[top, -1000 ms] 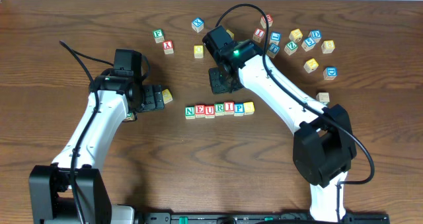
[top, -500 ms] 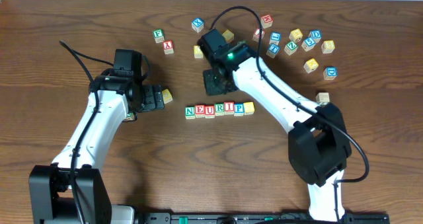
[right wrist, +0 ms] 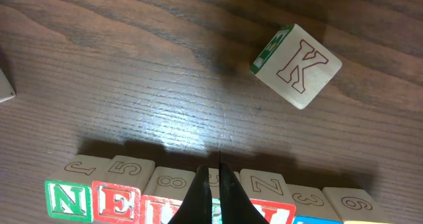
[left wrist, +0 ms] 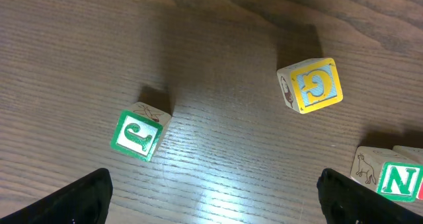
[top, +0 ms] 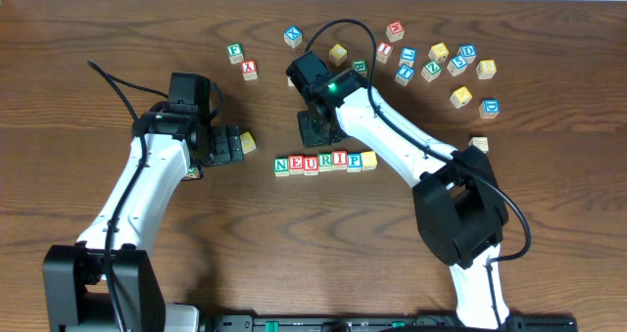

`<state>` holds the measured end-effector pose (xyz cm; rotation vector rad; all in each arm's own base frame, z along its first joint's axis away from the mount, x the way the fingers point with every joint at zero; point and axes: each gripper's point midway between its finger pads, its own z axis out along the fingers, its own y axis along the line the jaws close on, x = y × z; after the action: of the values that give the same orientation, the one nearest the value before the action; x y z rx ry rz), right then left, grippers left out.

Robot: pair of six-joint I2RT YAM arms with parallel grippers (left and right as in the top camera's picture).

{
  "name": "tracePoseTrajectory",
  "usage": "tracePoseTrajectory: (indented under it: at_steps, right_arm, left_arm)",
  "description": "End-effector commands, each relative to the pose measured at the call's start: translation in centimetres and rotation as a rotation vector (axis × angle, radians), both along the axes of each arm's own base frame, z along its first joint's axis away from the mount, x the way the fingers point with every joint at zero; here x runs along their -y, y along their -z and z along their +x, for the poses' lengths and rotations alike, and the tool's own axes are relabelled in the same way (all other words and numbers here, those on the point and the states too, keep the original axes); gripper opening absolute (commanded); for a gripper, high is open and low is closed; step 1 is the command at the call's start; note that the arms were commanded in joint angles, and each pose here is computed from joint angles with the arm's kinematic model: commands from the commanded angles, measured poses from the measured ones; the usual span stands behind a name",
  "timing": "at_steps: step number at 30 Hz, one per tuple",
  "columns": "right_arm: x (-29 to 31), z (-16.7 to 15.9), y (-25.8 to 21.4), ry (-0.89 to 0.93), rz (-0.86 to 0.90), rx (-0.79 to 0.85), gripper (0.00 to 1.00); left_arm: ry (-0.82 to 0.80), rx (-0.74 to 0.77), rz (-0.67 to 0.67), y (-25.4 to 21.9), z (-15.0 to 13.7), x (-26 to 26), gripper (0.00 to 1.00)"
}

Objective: Spell out NEURIPS
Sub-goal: 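Move the right gripper forward over the middle of the letter row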

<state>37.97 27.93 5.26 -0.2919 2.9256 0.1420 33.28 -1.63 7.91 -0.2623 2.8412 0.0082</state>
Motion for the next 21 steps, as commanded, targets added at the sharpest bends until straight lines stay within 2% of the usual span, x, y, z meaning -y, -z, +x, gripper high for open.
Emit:
tracePoseTrajectory:
  at_steps: [1, 21]
  right_arm:
    - [-0.1, 0.3, 0.3, 0.015, -0.008, 0.003, 0.01]
    - [0.6, -0.6, 2.0, 0.016, -0.041, -0.041, 0.01]
  left_arm:
    - [-0.004, 0.024, -0.005, -0.9, 0.5, 0.0, 0.98]
    - [-0.004, 0.024, -0.005, -0.9, 0.5, 0.0, 0.98]
